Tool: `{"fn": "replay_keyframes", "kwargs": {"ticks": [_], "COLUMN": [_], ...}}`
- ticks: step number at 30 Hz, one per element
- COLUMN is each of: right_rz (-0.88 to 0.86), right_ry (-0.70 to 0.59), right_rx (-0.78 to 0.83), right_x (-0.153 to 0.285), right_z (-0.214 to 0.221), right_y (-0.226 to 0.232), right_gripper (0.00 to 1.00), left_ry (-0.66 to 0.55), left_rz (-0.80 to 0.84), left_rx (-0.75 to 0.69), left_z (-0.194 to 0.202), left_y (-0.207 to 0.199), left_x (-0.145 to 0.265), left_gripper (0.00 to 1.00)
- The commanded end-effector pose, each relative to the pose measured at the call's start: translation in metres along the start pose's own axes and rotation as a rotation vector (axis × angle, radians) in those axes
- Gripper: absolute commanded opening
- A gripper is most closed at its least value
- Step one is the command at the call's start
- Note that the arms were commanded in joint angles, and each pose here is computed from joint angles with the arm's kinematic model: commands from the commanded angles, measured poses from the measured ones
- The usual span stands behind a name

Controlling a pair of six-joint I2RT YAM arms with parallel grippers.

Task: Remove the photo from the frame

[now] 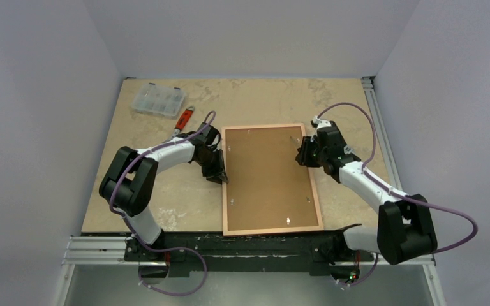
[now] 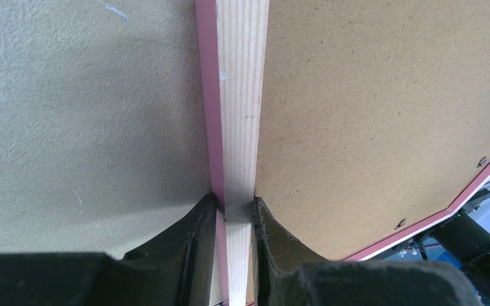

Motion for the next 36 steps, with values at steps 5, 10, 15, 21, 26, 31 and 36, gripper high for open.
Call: {"fn": "replay_keyframes", "kwargs": {"ticks": [5, 10, 15, 21, 26, 31, 36], "right_rz": [-0.05, -0.002, 0.008, -0.063, -0.085, -0.126, -0.164], "right_ry": [-0.207, -0.219, -0.196, -0.227, -0.252, -0.282, -0.297], "right_rx": [0.007, -0.022, -0.053, -0.076, -0.066, -0.058, -0.049], "right_x": [0.058, 0.086, 0.097, 0.112, 0.119, 0.126, 0.13], "right_z": [-0.055, -0.041, -0.016, -0.008, -0.008, -0.007, -0.007], "right_y": [0.018, 0.012, 0.006, 0.011, 0.012, 0.015, 0.018], "right_gripper": [0.0, 0.0, 0.0, 0.0, 0.0, 0.0, 0.0], "left_ry": [-0.045, -0.089, -0.122, -0.126, -0.108, -0.111, -0.1], "left_rz": [0.017, 0.016, -0.008, -0.062, -0.223, -0.337, -0.527], "left_rx": [-0.028, -0.059, -0.089, -0.145, -0.211, -0.377, -0.58], "left_z": [-0.008, -0.01, -0.01, -0.011, -0.016, -0.034, -0.065], "left_y": [-0.008, -0.009, -0.007, -0.011, -0.01, -0.008, -0.007], "left_x": [0.01, 0.018, 0.024, 0.017, 0.005, 0.013, 0.021], "left_gripper": [0.0, 0.24, 0.43, 0.46, 0.35, 0.04, 0.0]}}
Point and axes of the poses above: each gripper's point midway between its finger pads, its own x axis back along the fingers, its own y axis along the line the jaws close on, z = x × y, the point moved 9 cm from there along x, back along the fingers, and after that the axes turned 2 degrees about x, right-handed, at the moved point
